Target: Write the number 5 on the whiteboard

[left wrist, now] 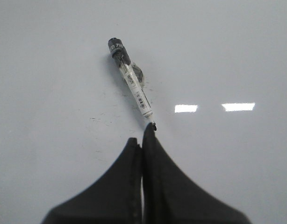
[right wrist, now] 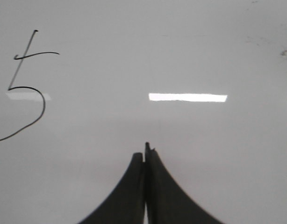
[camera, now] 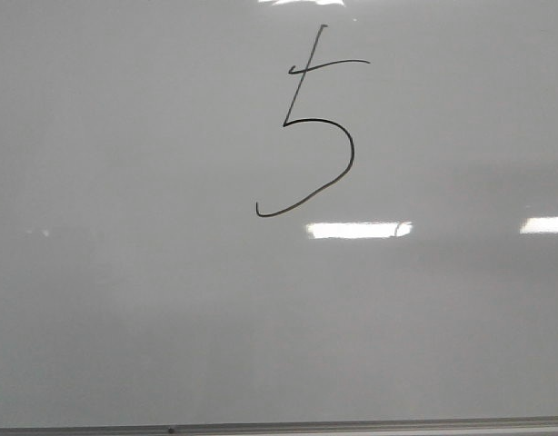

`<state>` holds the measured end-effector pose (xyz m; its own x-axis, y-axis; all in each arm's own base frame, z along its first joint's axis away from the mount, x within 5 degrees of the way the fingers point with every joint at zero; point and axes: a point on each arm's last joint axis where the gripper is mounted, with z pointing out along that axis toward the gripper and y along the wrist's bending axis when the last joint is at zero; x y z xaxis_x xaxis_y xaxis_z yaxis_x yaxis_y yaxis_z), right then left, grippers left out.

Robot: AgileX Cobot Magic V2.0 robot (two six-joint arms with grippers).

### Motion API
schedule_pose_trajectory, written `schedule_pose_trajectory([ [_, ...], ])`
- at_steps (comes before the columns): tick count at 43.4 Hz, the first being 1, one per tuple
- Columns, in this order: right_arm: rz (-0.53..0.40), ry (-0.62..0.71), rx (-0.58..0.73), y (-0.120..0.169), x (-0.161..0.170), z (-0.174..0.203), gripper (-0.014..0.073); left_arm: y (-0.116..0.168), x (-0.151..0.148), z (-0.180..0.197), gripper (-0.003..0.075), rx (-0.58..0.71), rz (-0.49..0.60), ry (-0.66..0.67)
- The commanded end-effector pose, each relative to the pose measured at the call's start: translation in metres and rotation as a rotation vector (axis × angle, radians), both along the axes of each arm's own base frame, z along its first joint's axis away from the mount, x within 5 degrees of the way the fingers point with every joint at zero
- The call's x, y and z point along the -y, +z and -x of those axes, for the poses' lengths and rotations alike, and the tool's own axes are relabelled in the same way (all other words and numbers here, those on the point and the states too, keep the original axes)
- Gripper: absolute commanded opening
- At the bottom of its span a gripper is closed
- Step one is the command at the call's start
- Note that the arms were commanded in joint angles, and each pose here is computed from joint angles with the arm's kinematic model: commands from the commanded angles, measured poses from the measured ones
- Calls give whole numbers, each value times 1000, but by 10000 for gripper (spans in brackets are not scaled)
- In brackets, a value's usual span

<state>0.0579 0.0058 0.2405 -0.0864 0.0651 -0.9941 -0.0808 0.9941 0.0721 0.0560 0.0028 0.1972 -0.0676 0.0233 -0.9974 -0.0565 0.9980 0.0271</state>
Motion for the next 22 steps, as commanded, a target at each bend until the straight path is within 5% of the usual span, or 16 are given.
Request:
schedule_pose_trajectory([
  [1,16,-62,109,-1,4,1,-60,7,0,1,-20,93,-4,0],
  [11,26,-117,92,-39,7,3,-60,7,0,1,-20,93,-4,0],
  [22,21,-115,86,-39,7,3,-60,7,0,1,-20,91,-3,0],
])
